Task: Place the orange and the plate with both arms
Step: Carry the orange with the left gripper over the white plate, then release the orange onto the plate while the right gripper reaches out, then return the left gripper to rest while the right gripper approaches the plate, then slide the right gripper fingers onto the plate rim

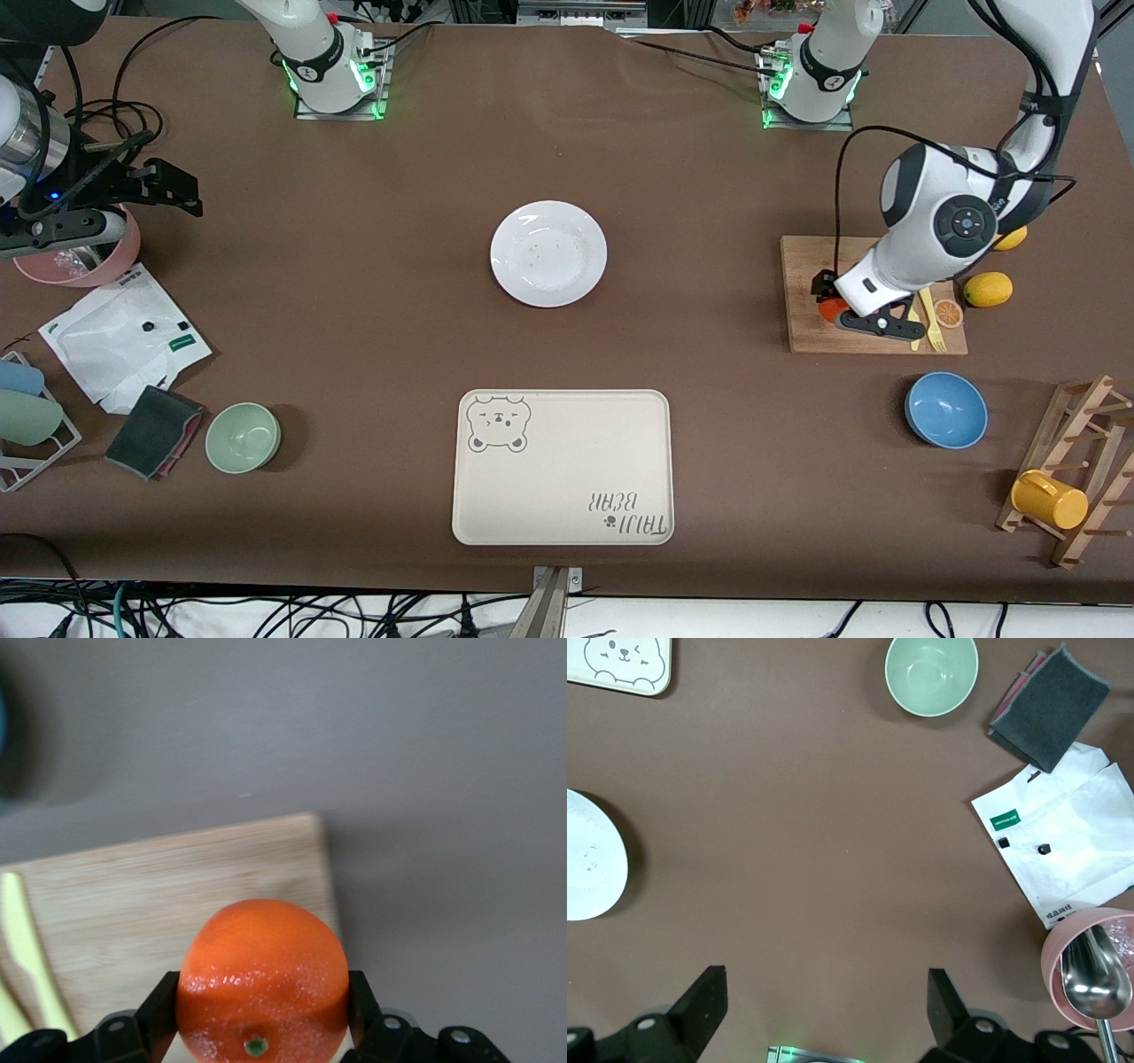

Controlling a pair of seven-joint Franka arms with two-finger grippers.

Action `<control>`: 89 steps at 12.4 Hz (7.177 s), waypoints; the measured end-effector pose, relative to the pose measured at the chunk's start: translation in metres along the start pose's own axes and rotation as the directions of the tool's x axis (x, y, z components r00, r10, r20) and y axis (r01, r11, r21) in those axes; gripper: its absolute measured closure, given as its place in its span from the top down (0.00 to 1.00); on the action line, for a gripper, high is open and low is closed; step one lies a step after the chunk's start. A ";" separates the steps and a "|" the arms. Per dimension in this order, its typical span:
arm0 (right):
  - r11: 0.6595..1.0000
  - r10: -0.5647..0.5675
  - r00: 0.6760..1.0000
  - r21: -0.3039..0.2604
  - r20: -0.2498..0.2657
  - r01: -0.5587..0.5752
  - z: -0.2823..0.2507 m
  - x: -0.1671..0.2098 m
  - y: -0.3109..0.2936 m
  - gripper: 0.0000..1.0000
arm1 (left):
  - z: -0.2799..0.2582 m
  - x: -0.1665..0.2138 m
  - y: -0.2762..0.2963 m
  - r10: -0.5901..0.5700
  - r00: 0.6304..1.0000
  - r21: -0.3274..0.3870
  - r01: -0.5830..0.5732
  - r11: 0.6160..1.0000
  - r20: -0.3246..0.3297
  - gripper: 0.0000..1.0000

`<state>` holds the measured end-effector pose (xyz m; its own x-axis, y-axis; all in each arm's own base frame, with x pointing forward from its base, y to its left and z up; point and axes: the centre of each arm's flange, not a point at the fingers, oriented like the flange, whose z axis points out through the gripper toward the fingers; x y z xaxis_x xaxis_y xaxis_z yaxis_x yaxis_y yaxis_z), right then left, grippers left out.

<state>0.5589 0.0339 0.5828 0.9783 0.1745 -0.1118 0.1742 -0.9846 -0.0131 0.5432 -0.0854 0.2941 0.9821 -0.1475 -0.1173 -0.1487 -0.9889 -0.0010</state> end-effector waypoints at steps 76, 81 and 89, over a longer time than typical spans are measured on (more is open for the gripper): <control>0.517 0.016 0.993 0.851 -0.119 0.094 0.460 -0.010 -0.226 0.73 | -0.308 -0.050 -0.059 -0.080 0.992 -0.019 0.079 0.997 -0.102 1.00; 0.514 0.004 0.990 0.849 -0.142 0.120 0.466 -0.012 -0.226 0.64 | -0.309 -0.050 -0.059 -0.080 0.991 -0.019 0.078 0.997 -0.103 1.00; 0.505 0.000 0.985 0.851 -0.170 0.146 0.476 -0.015 -0.226 0.39 | -0.309 -0.050 -0.059 -0.080 0.991 -0.019 0.079 0.997 -0.103 1.00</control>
<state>0.4518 0.2508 0.1143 0.9832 0.1727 0.0587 0.1356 -0.4772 -0.8683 0.5385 -0.0256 0.6066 0.9975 -0.0690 -0.0140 -0.0689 -0.9976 0.0086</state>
